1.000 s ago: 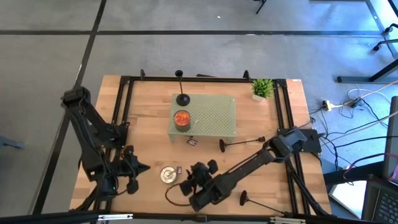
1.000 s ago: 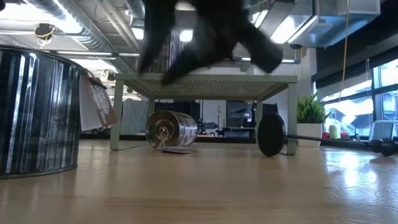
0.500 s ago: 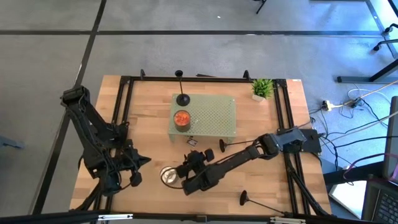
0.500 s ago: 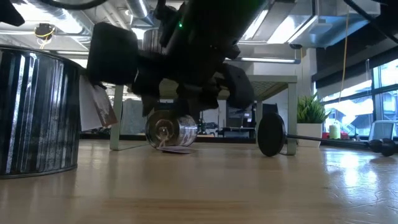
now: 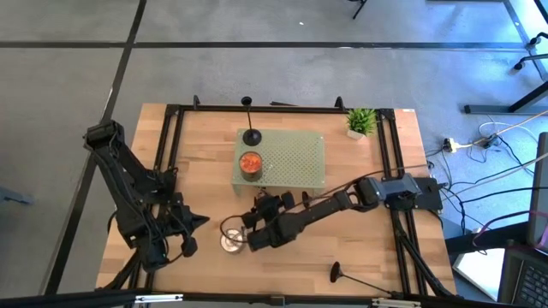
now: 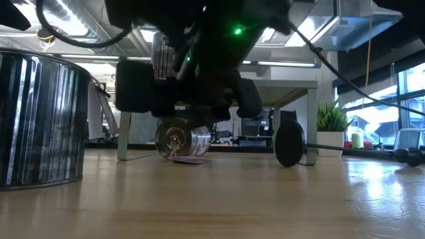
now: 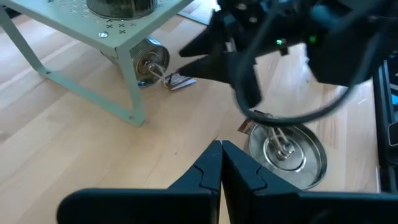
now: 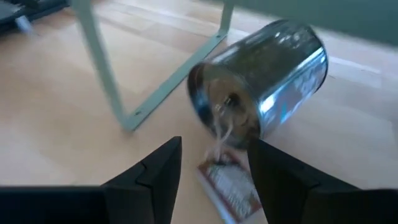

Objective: Pick & Place candle stick holders
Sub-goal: Put the top brown scented candle on the shelf aligned with the other scented candle

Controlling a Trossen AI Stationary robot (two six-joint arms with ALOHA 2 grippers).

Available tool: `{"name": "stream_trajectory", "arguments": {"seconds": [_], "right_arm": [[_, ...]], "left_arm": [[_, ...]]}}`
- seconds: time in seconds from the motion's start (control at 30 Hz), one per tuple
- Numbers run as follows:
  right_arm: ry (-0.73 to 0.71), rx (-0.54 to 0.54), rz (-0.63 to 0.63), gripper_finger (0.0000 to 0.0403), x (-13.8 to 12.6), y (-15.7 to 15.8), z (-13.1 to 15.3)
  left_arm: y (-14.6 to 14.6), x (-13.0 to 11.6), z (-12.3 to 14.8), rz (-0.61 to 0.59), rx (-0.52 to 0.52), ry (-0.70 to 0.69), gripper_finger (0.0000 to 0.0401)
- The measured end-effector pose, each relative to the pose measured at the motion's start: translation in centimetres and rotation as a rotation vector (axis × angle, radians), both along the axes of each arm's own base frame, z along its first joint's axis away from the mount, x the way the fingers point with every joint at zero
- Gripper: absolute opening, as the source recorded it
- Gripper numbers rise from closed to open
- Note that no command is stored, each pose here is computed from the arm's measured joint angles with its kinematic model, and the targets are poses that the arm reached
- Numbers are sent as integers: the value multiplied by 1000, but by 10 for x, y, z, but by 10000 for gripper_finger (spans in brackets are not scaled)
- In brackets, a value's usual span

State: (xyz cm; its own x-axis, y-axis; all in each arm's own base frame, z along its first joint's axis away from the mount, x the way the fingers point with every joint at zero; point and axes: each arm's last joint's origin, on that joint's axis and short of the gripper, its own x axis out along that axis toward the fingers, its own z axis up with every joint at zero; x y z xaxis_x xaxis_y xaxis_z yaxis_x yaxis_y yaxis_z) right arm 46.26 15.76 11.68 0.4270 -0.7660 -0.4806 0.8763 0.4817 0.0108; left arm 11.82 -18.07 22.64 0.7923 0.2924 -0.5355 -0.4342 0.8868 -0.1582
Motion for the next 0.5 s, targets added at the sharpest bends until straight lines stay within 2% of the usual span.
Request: {"name": "stream_trajectory", "arguments": {"seconds": [0.33,0.5], "right_arm": [[-19,-30,-21,189,5,-10,1],[-9,32,-15,189,11,-18,0]], "left_arm": [[-2,1,-4,3,15,2,2],[-4,-2,-4,-5,6,-2,2]]}}
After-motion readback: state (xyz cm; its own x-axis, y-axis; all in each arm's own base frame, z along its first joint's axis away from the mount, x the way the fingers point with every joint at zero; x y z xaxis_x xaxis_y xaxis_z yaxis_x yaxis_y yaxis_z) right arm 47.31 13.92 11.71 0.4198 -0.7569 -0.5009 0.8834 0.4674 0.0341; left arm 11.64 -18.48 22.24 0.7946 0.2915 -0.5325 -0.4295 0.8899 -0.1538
